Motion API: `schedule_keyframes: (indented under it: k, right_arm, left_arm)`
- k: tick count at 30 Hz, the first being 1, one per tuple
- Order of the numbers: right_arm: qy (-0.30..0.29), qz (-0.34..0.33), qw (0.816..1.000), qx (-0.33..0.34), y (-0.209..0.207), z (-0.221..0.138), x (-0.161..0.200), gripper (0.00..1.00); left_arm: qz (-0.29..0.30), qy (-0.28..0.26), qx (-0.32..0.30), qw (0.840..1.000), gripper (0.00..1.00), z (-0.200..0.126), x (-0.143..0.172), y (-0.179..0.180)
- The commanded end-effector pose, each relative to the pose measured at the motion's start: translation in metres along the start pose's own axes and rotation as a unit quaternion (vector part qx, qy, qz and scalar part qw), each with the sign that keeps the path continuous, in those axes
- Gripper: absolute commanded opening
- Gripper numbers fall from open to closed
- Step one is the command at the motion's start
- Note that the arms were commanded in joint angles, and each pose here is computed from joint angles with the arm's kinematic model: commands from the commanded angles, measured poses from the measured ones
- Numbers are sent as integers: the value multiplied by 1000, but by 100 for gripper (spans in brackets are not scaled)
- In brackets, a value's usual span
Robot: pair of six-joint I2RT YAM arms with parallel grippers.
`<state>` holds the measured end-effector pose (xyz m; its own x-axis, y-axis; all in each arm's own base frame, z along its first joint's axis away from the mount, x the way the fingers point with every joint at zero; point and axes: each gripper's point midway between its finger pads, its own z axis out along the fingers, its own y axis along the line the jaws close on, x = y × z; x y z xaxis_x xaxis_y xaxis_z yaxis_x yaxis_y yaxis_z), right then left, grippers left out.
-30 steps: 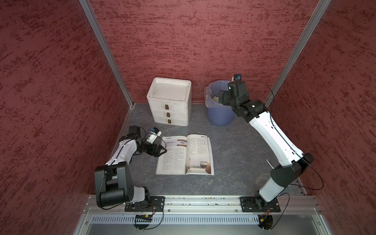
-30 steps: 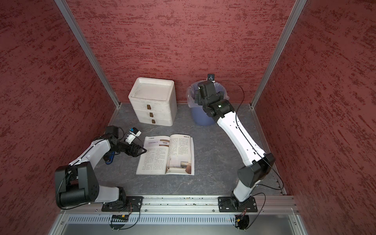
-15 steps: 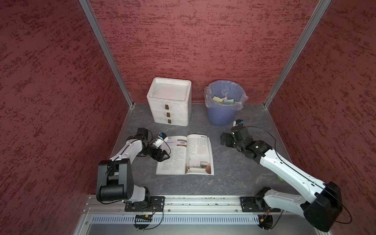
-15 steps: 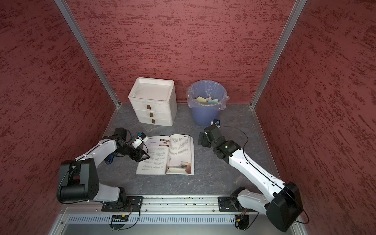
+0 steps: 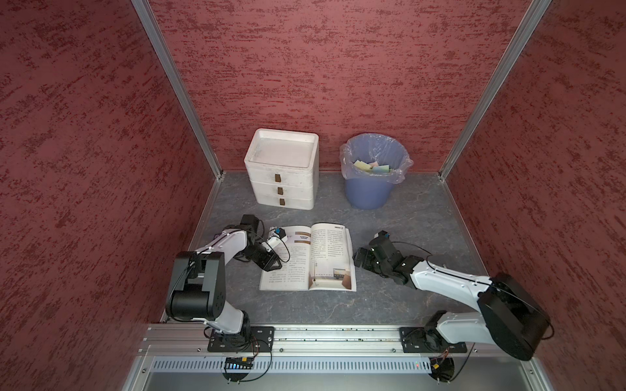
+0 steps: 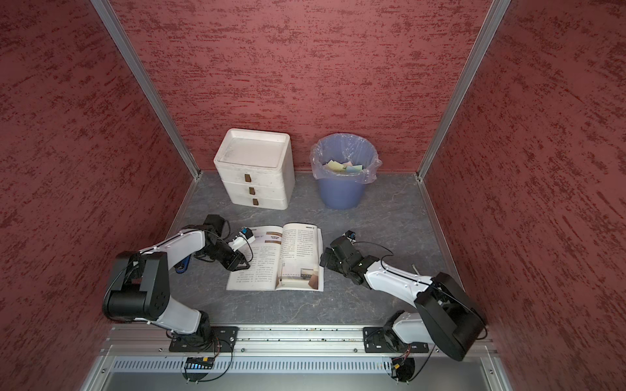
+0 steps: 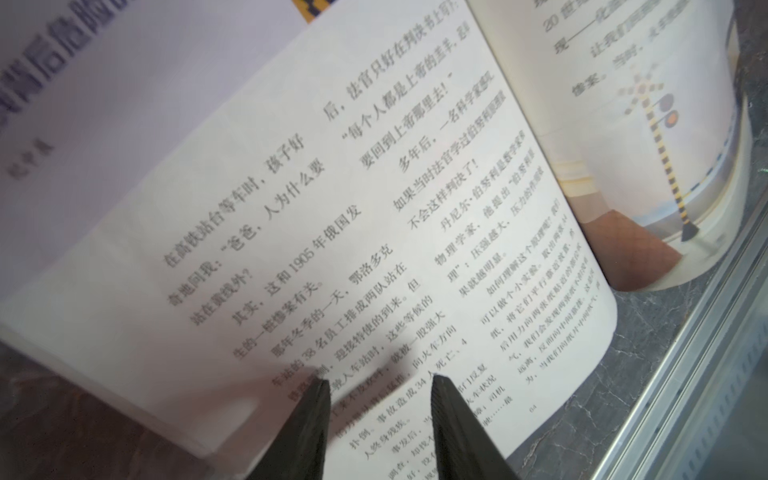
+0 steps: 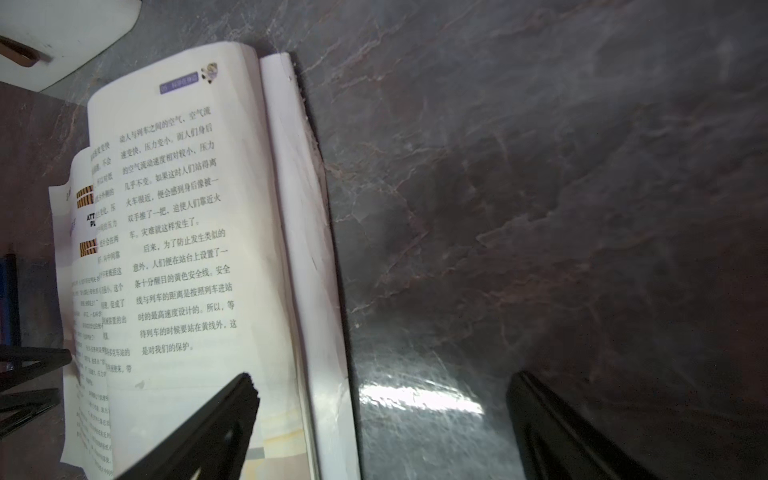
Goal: Peel off the used sticky note
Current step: Close the book at the center of the board.
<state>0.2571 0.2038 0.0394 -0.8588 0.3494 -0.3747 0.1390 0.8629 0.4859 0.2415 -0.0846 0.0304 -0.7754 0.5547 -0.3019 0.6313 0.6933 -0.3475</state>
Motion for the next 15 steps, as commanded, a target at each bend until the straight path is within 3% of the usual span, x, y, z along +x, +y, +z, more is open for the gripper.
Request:
schedule_keyframes:
  k: [1,8,15]
  right_arm:
    - [2,27,997,-68,29,11,1,98]
    - [38,51,993,-101,40,36,22,98]
    - [70,75,972,-212,84,41,36,98]
  left_arm:
    - [10,12,-10,1000,41,4,2,6]
    - [14,20,-11,1000,38,8,5,6]
    - [17,23,-10,1000,36,10,5,6]
